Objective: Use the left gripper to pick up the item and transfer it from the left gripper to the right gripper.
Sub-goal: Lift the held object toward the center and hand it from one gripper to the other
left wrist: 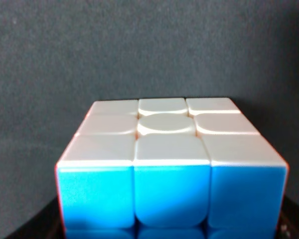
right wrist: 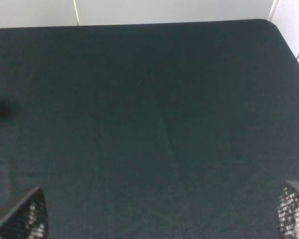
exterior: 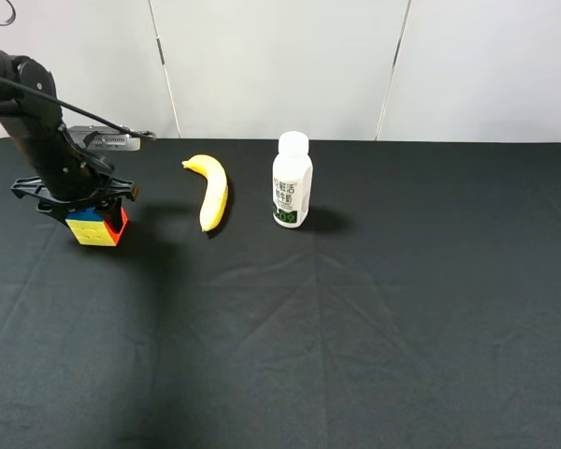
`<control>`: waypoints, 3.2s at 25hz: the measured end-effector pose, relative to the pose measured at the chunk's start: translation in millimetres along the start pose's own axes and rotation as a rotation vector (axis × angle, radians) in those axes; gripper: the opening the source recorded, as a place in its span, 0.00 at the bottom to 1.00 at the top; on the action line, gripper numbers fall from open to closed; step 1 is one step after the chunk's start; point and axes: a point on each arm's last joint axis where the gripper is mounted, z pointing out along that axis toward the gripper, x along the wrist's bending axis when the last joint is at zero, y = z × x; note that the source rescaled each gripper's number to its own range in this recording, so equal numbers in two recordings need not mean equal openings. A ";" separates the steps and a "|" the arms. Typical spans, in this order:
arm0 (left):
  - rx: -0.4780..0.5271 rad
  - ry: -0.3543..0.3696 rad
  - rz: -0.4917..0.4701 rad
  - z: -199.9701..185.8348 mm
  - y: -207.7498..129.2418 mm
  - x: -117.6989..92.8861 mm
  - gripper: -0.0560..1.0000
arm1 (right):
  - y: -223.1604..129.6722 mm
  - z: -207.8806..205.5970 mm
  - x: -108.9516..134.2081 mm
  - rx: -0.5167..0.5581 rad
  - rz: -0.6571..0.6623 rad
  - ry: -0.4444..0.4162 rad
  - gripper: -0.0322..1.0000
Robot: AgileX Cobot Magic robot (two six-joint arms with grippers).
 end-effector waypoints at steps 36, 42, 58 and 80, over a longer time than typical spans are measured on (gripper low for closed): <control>-0.014 -0.566 0.122 -146.8 -38.6 -50.5 0.05 | 0.0 0.0 0.0 0.000 0.000 0.000 1.00; -0.001 -0.587 0.304 -147.5 -48.7 -88.6 0.05 | 0.0 0.0 0.4 0.000 0.003 0.004 1.00; -0.053 -0.620 0.597 -150.4 -86.3 -186.3 0.05 | 17.6 15.7 18.8 0.107 -0.081 0.211 1.00; -0.109 -0.755 0.521 -158.5 -85.7 -202.1 0.05 | 69.4 61.6 66.0 0.050 -0.411 0.652 1.00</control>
